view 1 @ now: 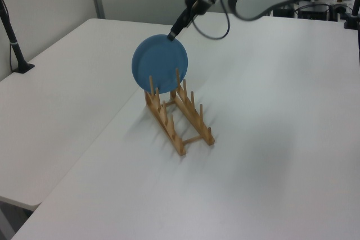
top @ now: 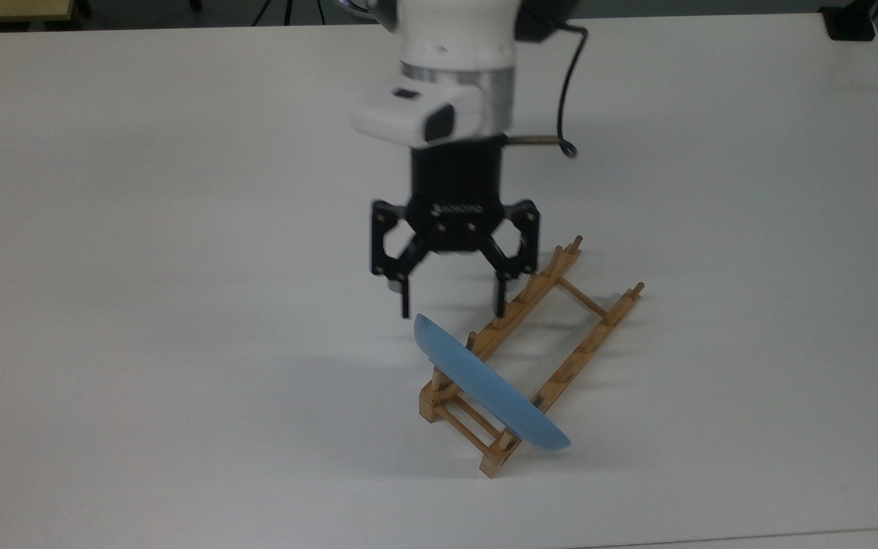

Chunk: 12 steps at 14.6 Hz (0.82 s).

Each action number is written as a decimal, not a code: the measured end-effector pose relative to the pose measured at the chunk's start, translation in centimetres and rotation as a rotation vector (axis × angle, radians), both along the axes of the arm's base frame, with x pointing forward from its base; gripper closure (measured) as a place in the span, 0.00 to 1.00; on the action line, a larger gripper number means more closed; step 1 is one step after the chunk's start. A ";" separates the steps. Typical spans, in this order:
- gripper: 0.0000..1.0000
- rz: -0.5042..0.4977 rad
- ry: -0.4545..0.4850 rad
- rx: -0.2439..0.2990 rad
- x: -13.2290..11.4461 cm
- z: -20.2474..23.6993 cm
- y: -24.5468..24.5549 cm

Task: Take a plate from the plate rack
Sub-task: 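Lower the gripper onto the plate rim and close on it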

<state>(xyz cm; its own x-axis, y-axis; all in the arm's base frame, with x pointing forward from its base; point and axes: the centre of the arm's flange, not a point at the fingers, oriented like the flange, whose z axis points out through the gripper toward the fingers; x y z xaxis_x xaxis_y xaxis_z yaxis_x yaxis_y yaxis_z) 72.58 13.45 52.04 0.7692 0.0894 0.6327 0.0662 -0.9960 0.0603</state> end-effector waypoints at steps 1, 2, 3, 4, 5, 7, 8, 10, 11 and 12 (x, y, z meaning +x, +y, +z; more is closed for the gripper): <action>0.13 0.014 -0.006 -0.009 0.3 -0.6 1.0; 0.16 0.026 -0.014 -0.022 0.6 -0.8 1.6; 0.21 0.040 -0.024 -0.058 0.7 -0.9 1.9; 0.23 0.048 -0.030 -0.086 0.7 -0.8 1.9; 0.23 0.055 -0.032 -0.113 0.8 -1.0 1.9; 0.35 0.068 -0.032 -0.162 0.9 -1.6 1.8; 0.35 0.070 -0.031 -0.176 1.0 -1.8 1.7; 0.39 0.070 -0.030 -0.193 1.1 -2.1 1.4; 0.41 0.072 -0.030 -0.200 1.1 -2.2 1.3; 0.42 0.076 -0.031 -0.213 1.1 -2.3 1.4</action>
<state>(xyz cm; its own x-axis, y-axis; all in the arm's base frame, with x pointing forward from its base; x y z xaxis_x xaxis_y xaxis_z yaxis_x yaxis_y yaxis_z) 73.73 14.81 49.78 0.7359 0.2803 0.6163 0.1353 -0.9528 0.2718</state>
